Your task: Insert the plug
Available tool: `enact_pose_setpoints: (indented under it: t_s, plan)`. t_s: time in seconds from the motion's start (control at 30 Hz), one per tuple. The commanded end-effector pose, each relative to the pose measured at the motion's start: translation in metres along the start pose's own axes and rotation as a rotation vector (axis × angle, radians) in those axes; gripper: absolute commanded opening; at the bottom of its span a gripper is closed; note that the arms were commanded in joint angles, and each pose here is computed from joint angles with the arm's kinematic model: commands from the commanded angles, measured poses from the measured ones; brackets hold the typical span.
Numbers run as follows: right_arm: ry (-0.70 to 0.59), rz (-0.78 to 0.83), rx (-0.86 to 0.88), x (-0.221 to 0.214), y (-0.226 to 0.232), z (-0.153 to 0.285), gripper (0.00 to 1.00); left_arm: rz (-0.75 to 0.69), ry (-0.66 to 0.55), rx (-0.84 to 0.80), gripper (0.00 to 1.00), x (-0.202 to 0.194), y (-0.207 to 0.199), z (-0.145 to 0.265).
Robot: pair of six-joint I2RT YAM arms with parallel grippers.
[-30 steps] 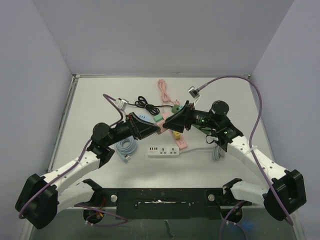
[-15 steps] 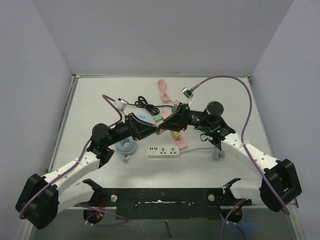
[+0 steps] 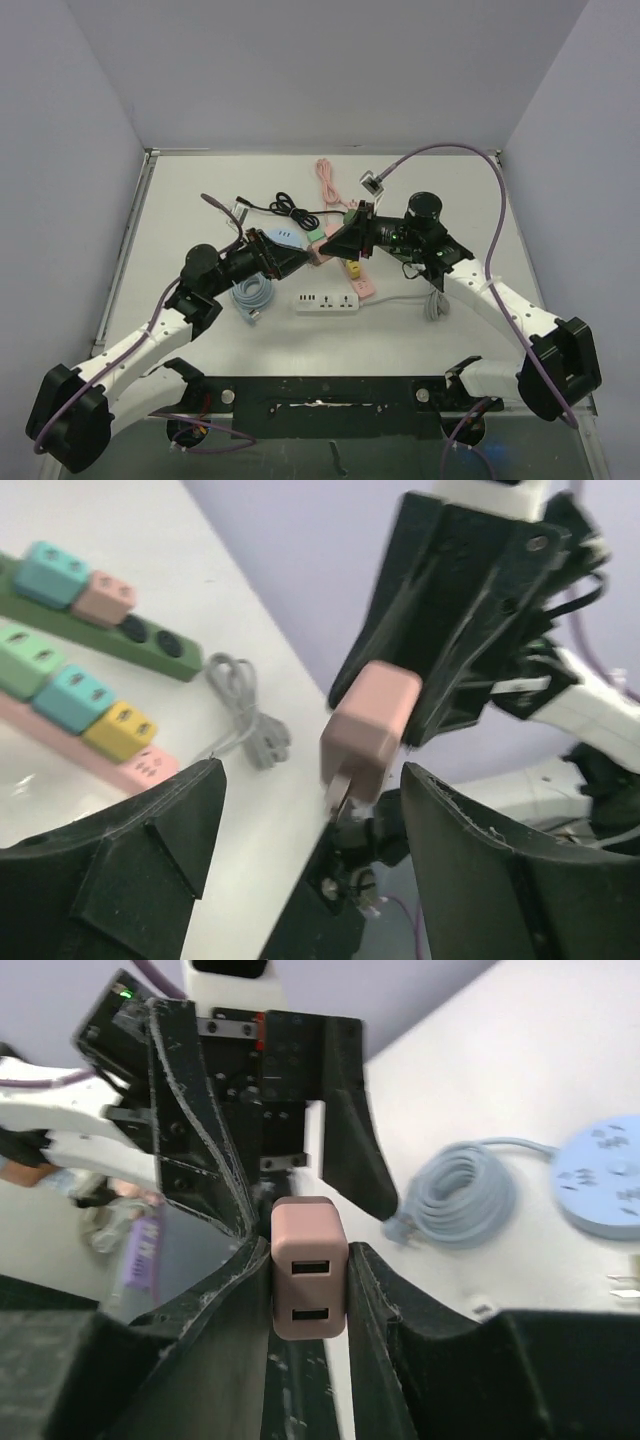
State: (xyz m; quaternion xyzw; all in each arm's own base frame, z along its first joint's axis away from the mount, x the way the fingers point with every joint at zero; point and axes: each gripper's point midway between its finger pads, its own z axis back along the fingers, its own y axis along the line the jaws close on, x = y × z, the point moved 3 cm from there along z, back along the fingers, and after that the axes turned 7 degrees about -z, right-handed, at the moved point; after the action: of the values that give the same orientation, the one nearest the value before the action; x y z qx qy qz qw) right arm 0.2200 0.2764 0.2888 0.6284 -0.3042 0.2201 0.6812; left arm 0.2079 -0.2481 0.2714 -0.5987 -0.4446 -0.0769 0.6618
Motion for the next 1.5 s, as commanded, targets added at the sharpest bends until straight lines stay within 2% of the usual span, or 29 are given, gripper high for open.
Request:
enact_pose_setpoints:
  t_s: [0.0,0.1,0.2,0.43,0.8,0.97,1.27,1.47]
  plan:
    - [0.013,0.257,-0.24,0.031,-0.029,0.026,0.0,-0.138,-0.032,0.275,0.69,0.015,0.036,0.015]
    - [0.081,0.385,-0.478,0.039,-0.063,0.059,0.0,-0.214,-0.014,0.509,0.69,0.014,0.065,0.04]
    - [0.131,0.471,-0.646,0.042,-0.092,0.092,0.0,-0.292,-0.002,0.647,0.7,0.017,0.076,0.063]
    - [0.171,0.398,-0.852,0.043,-0.15,0.16,0.0,-0.386,-0.023,0.716,0.71,0.025,0.075,0.085]
    - [0.327,0.364,-0.819,0.028,-0.211,0.168,0.0,-0.379,-0.004,0.659,0.71,0.019,0.071,0.081]
    - [0.343,0.386,-0.867,0.037,-0.235,0.171,0.0,-0.372,-0.019,0.645,0.72,0.017,0.071,0.082]
    - [0.359,0.385,-0.742,0.035,-0.243,0.157,0.0,-0.386,-0.026,0.652,0.72,0.019,0.071,0.084]
    - [0.372,0.36,-0.747,0.032,-0.254,0.156,0.0,-0.389,-0.023,0.654,0.72,0.019,0.072,0.084]
